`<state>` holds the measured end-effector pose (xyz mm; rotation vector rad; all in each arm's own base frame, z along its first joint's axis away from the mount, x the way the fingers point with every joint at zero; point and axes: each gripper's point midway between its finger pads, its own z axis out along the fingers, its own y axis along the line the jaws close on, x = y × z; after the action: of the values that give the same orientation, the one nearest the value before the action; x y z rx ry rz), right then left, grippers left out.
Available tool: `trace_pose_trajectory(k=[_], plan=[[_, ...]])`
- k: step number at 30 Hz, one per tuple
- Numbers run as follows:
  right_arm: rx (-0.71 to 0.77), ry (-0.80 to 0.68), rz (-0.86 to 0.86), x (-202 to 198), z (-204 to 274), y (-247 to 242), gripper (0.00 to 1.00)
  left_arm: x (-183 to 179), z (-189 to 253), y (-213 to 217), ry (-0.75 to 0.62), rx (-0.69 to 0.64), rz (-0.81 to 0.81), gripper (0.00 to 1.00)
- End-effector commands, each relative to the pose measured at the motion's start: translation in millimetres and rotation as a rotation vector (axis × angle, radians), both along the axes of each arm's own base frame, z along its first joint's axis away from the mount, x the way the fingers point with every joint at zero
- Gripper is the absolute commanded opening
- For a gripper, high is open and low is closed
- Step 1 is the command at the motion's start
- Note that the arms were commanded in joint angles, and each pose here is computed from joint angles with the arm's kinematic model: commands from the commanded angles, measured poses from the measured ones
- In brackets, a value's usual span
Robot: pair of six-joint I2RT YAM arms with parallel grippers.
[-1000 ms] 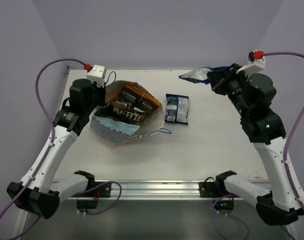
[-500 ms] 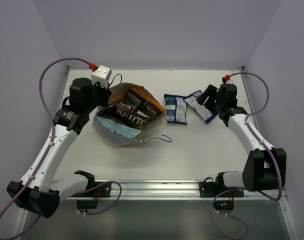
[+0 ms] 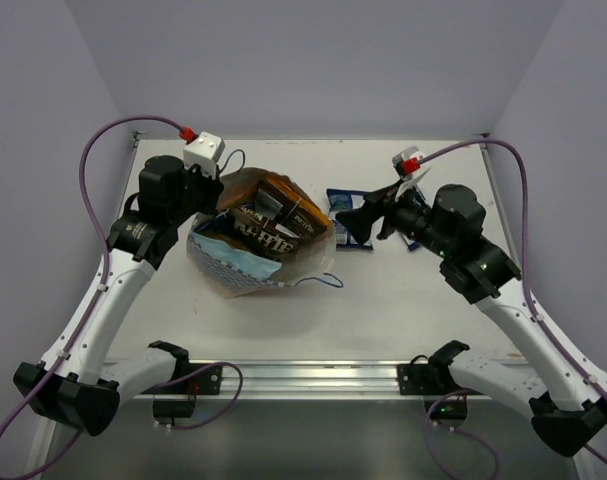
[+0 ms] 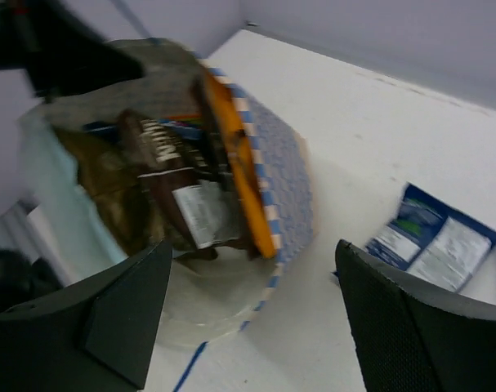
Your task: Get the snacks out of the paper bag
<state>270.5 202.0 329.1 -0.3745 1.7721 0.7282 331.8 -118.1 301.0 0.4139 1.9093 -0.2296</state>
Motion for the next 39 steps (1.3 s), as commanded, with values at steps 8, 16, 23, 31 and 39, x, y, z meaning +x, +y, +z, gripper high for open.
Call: trace_pose_trajectory(k=[8,16,23,31,39], plan=[[-0.26,-0.178,0.526,-41.0,5.2,129.2,0.82,6.2,41.5,-2.4,-0.125,-0.03,0.005,0.0],[-0.382,-0.095,0.557,-12.1,-55.0,177.9,0.82,3.4,44.3,-5.5,-0.123,-0.044,-0.009,0.0],[-0.41,-0.059,0.56,-1.2,-82.9,189.9,0.71,1.5,47.7,-6.9,-0.132,-0.045,-0.023,0.0],[-0.394,-0.051,0.576,-3.7,-77.5,195.0,0.02,2.6,46.3,-4.2,-0.132,-0.036,-0.011,0.0],[-0.222,-0.211,0.574,-37.4,49.2,175.4,0.0,5.5,38.1,13.7,-0.114,0.001,0.087,0.0]])
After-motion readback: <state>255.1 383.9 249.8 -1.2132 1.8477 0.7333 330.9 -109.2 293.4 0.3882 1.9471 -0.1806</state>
